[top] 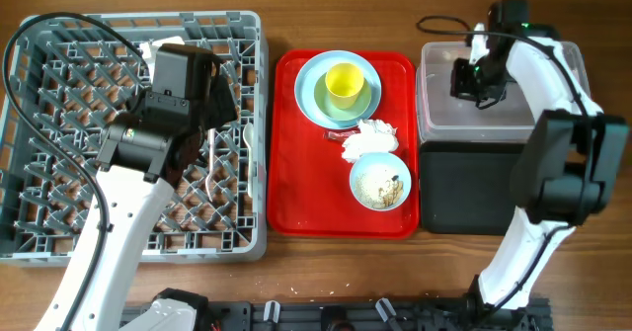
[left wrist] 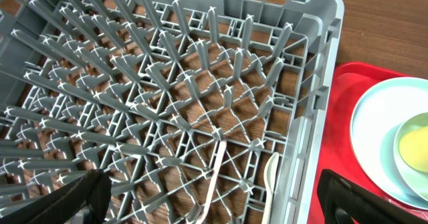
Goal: Sort waste into correct bins and load items into the dishwasher rack
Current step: 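Reach the right gripper to the light-blue bowl of rice scraps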
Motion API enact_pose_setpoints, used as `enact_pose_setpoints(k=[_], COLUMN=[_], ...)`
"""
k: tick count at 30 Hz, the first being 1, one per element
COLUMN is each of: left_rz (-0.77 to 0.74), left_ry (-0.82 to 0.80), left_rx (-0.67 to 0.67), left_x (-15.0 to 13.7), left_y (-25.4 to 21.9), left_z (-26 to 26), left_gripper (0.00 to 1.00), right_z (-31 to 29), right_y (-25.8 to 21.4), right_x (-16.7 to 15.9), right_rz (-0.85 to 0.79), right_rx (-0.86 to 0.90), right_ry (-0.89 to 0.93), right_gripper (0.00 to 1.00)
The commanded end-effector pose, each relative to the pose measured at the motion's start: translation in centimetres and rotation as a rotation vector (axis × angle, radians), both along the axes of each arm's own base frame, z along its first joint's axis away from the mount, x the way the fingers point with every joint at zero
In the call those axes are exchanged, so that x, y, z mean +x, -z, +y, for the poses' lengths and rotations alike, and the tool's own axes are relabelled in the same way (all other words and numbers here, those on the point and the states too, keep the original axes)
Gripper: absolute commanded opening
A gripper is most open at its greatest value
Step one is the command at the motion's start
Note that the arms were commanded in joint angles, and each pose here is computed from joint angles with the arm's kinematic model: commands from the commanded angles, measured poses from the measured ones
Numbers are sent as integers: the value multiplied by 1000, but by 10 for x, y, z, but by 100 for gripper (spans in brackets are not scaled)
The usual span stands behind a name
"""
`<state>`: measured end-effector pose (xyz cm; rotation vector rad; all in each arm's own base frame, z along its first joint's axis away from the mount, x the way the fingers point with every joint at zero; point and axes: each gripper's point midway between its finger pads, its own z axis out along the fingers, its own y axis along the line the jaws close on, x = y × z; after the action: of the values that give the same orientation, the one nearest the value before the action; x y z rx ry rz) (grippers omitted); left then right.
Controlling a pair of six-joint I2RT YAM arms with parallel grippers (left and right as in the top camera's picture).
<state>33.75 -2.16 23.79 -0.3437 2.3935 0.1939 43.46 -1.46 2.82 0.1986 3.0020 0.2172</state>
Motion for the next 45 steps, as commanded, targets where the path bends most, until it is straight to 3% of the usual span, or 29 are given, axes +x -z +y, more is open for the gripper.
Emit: enact_pose_setpoints(k=[1, 6, 16, 25, 33, 35, 40, 43, 45], left_rz=[-15, -15, -15, -15, -15, -15, -15, -15, -15], left_ry=[-22, -22, -22, -22, -22, -22, -22, -22, -22], left_rx=[0, 0, 0, 0, 0, 0, 0, 0, 0], left_x=[1, 1, 1, 1, 1, 1, 1, 1, 1], left_y=[-4, -4, -4, -4, -4, -4, -4, -4, -4], left_z=[3, 3, 3, 3, 3, 3, 3, 3, 3], left_gripper=[100, 100, 100, 100, 100, 100, 100, 100, 100], right_z=[17, 33, 67, 70, 104, 90, 45, 27, 20], right_y=[11, 37, 28, 29, 27, 29, -17, -79, -137], right_x=[-7, -17, -16, -18, -16, -16, 1, 10, -9], right_rz=[42, 54, 31, 35, 0, 8, -80, -180, -250], right_rx=[88, 109, 277, 288, 291, 241, 196, 183, 153], right_ry=[57, 85, -23, -31, -148, -128, -53, -27, -15], right_gripper=[4, 4, 4, 4, 6, 11, 45, 50, 51])
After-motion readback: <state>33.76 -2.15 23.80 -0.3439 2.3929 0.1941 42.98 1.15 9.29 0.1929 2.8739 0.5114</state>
